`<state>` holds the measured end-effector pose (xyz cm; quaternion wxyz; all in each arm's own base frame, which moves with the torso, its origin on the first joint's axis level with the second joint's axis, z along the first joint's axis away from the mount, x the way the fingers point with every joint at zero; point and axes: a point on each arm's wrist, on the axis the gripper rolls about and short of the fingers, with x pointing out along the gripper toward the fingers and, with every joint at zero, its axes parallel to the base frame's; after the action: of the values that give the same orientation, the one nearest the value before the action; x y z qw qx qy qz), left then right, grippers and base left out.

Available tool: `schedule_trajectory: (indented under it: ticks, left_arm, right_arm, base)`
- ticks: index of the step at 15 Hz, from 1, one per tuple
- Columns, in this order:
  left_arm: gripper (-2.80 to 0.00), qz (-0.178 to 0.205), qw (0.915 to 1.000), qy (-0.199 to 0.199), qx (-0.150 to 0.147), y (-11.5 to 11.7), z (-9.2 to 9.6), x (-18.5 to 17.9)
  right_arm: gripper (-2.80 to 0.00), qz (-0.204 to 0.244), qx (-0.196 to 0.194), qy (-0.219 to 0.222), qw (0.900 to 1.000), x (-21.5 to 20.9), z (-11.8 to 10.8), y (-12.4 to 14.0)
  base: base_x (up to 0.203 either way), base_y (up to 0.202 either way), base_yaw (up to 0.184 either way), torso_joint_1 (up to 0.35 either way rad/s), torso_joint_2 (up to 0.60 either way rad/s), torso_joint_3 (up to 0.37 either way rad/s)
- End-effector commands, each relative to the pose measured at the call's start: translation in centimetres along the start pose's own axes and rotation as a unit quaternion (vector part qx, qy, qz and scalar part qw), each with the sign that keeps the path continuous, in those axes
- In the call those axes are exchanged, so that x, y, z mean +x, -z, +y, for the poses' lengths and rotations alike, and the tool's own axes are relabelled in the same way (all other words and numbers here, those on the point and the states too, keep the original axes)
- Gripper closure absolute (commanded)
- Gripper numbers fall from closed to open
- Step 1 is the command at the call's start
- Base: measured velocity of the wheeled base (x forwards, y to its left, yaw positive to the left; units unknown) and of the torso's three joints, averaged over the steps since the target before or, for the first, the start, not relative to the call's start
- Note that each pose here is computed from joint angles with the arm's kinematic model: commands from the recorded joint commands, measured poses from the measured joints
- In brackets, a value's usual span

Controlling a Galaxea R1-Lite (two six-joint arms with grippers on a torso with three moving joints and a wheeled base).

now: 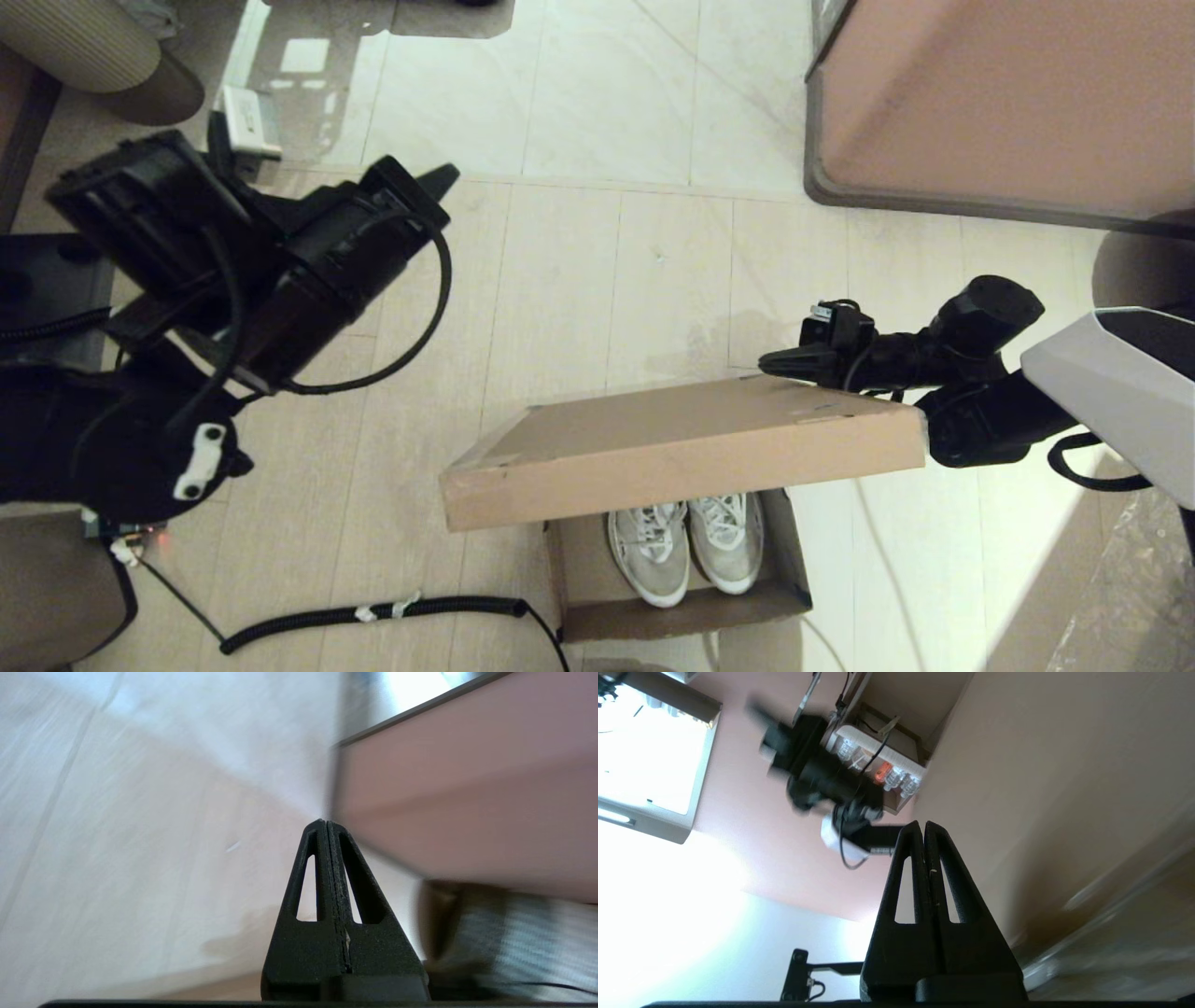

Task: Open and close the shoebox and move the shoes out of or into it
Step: Close the shoe box

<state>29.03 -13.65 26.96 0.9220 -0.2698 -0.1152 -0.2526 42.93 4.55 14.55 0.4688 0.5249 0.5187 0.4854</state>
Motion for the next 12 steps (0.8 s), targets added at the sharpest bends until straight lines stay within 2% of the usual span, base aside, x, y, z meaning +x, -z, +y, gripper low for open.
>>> schedule_trajectory:
  ticks: [1,3,5,7,10,12]
  left_arm:
    - [0.00,0.060,0.9978,-0.029,-0.002,5.6,2.7,1.8]
    - [0.00,0.108,0.9940,-0.015,-0.005,11.4,2.9,2.6]
    - [0.00,0.168,0.9852,0.034,0.001,17.0,-0.1,0.9]
    - [0.00,0.221,0.9715,0.085,0.003,20.6,-3.7,-2.9]
    - [0.00,0.279,0.9511,0.133,0.006,23.3,-7.5,-8.6]
    - [0.00,0.288,0.9477,0.137,0.010,23.2,-8.2,-10.9]
  right_arm:
    - [0.00,-0.002,-0.005,0.002,1.000,-0.5,1.0,1.7]
    - [0.00,-0.012,-0.013,0.002,1.000,-1.4,0.8,2.2]
    - [0.00,-0.028,-0.036,0.001,0.999,-2.6,1.2,2.9]
    - [0.00,-0.042,-0.056,0.001,0.998,-3.7,2.6,3.8]
    - [0.00,-0.055,-0.075,0.001,0.996,-4.6,4.5,5.8]
    - [0.00,-0.060,-0.091,0.001,0.994,-4.8,6.1,7.8]
  base:
    - [0.000,0.000,0.000,0.000,0.00,0.000]
    - [0.000,0.000,0.000,0.000,0.00,0.000]
    - [0.000,0.000,0.000,0.000,0.00,0.000]
    - [0.000,0.000,0.000,0.000,0.00,0.000]
    - [0.000,0.000,0.000,0.000,0.00,0.000]
    - [0.000,0.000,0.000,0.000,0.00,0.000]
